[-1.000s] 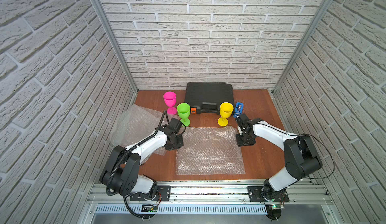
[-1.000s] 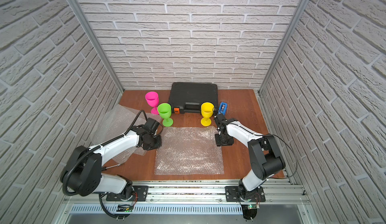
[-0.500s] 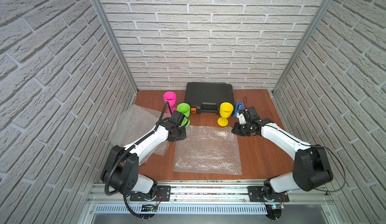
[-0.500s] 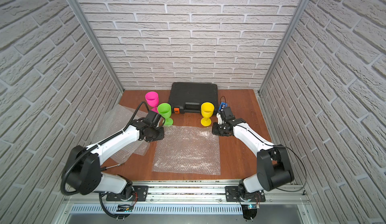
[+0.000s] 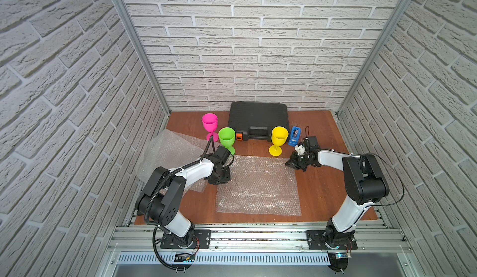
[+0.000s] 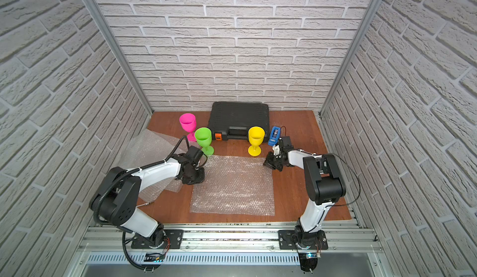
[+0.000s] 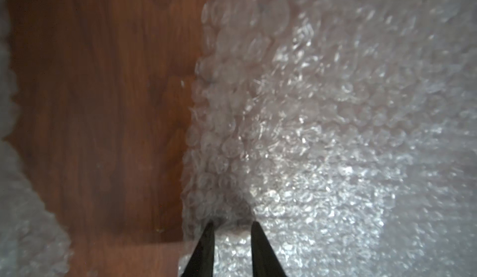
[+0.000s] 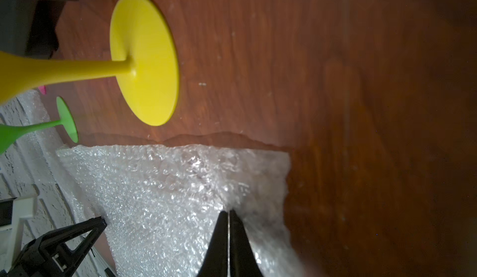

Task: Wrap wine glasses in bubble wrap
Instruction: Place the bubble wrap at the center of the board.

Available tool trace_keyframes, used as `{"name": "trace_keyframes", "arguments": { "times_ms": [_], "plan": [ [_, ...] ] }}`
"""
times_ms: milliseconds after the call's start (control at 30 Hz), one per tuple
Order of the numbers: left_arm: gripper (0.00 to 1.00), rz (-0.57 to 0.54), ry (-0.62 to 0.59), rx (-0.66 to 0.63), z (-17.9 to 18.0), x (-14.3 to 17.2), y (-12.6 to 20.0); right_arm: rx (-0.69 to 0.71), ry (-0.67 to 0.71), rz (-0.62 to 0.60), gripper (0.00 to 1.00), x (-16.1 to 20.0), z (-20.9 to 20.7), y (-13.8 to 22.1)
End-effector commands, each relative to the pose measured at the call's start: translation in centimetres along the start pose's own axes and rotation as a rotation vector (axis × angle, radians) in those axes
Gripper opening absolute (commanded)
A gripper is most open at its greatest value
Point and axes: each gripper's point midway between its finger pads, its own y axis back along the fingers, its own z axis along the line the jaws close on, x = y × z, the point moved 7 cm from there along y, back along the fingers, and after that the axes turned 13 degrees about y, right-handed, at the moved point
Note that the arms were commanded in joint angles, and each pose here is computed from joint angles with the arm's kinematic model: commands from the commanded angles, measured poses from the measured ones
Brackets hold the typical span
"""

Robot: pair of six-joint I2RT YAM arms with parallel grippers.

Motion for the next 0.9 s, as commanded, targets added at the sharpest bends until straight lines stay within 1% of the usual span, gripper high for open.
{"name": "trace_keyframes", "arguments": {
  "times_ms": [0, 133, 267, 367, 400, 500, 533, 567, 600, 667, 700, 733, 767, 800, 867],
  "plan": [
    [0.26, 0.032, 0.007, 0.070, -1.6, 0.7, -0.6, 0.055, -0.048, -0.004, 0.07, 0.0, -2.4, 1.0],
    [0.26, 0.058, 0.014, 0.122, -3.5, 1.2, -1.1, 0.065, -0.056, -0.012, 0.07, -0.6, -3.8, 2.1],
    [0.26, 0.064, 0.014, 0.142, -5.1, 1.9, -1.3, 0.085, -0.028, -0.036, 0.08, -1.5, -3.9, 3.4],
    [0.26, 0.056, 0.002, 0.121, -5.6, 2.5, -0.9, 0.088, 0.017, -0.074, 0.14, -2.1, -3.2, 4.7],
    [0.26, 0.050, 0.001, 0.110, -5.6, 2.6, -0.7, 0.068, 0.042, -0.094, 0.20, -2.3, -2.7, 5.2],
    [0.29, 0.008, 0.004, 0.086, -5.1, 2.6, 0.6, 0.019, 0.132, -0.157, 0.44, -2.4, -0.8, 6.9],
    [0.31, -0.010, 0.002, 0.082, -4.9, 2.5, 1.1, 0.017, 0.164, -0.183, 0.54, -2.4, -0.1, 7.6],
    [0.34, -0.023, 0.001, 0.082, -4.7, 2.3, 1.5, 0.013, 0.190, -0.203, 0.60, -2.3, 0.4, 8.0],
    [0.37, -0.034, 0.001, 0.090, -4.6, 2.1, 2.1, -0.002, 0.218, -0.230, 0.73, -2.2, 1.0, 8.6],
    [0.44, -0.051, -0.001, 0.112, -4.5, 1.6, 3.0, -0.019, 0.262, -0.276, 0.88, -2.0, 1.9, 9.4],
    [0.49, -0.059, -0.001, 0.123, -4.4, 1.3, 3.5, -0.024, 0.286, -0.297, 0.94, -2.0, 2.4, 9.8],
    [0.56, -0.070, -0.002, 0.133, -4.4, 1.1, 4.1, -0.029, 0.308, -0.316, 0.97, -1.9, 2.9, 10.1],
    [0.60, -0.077, -0.004, 0.140, -4.3, 0.9, 4.4, -0.031, 0.325, -0.328, 0.99, -1.9, 3.3, 10.3],
    [0.64, -0.085, -0.006, 0.150, -4.2, 0.7, 4.8, -0.027, 0.344, -0.349, 1.00, -1.9, 3.7, 10.5],
    [0.68, -0.097, -0.002, 0.163, -4.0, 0.3, 5.4, -0.029, 0.403, -0.380, 1.00, -1.9, 4.7, 10.7]
  ]
}}
